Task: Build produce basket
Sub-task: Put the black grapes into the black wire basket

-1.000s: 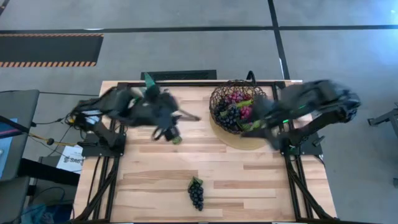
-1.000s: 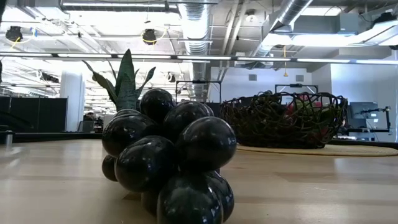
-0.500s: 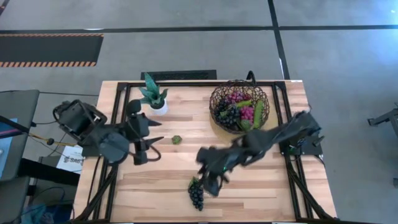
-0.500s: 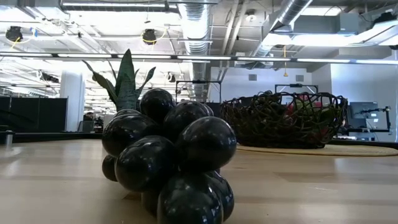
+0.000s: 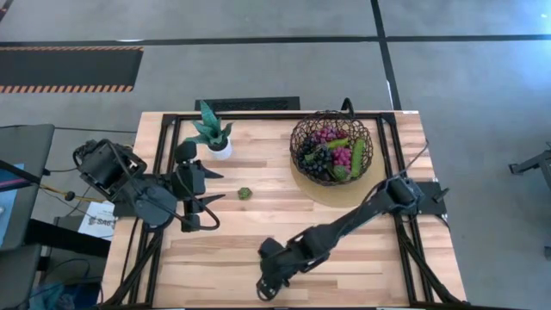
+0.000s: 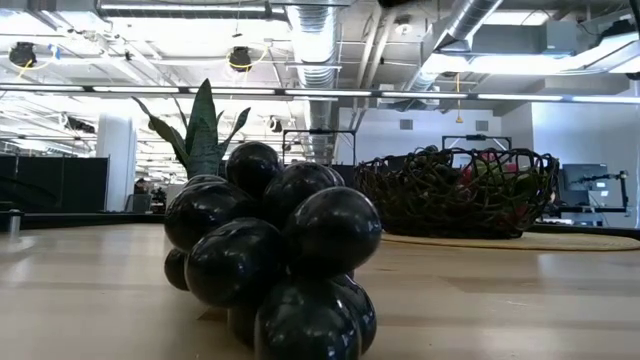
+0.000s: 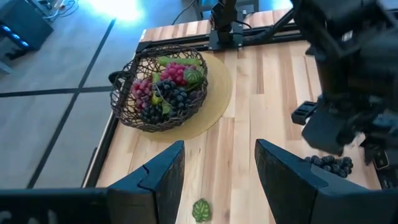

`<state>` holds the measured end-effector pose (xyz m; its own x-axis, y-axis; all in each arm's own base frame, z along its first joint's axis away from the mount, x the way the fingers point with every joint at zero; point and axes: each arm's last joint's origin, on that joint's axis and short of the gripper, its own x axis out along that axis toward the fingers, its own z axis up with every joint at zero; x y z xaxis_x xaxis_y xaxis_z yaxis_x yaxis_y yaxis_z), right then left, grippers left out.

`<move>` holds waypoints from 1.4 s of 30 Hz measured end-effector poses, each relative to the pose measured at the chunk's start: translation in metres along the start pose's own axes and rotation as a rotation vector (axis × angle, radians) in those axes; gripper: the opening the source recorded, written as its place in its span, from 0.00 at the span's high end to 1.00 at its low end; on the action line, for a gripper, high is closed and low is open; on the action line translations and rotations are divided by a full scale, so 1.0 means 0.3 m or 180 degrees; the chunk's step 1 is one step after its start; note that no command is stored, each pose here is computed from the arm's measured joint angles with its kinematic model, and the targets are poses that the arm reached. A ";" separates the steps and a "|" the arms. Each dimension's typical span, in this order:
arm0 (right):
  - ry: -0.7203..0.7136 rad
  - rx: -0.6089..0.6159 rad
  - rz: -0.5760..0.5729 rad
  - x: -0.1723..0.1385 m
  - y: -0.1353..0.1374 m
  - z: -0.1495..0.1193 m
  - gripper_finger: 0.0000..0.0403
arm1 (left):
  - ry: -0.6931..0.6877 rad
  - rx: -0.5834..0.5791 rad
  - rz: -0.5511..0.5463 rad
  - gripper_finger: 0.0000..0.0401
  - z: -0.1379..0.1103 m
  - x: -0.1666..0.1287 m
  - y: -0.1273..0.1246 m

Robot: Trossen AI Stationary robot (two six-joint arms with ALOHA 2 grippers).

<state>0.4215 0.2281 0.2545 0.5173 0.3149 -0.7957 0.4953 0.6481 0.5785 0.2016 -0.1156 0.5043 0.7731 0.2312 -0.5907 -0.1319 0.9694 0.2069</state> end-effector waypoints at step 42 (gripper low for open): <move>0.0338 0.0346 -0.0570 0.309 -0.170 0.041 0.56 | 0.0006 0.0053 -0.0003 0.54 0.000 0.002 -0.002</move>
<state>0.4528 0.2159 0.1534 0.3410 0.2766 -0.8985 0.6479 0.6234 0.4378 0.2021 -0.1161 0.5038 0.7720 0.2306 -0.5923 -0.1208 0.9681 0.2195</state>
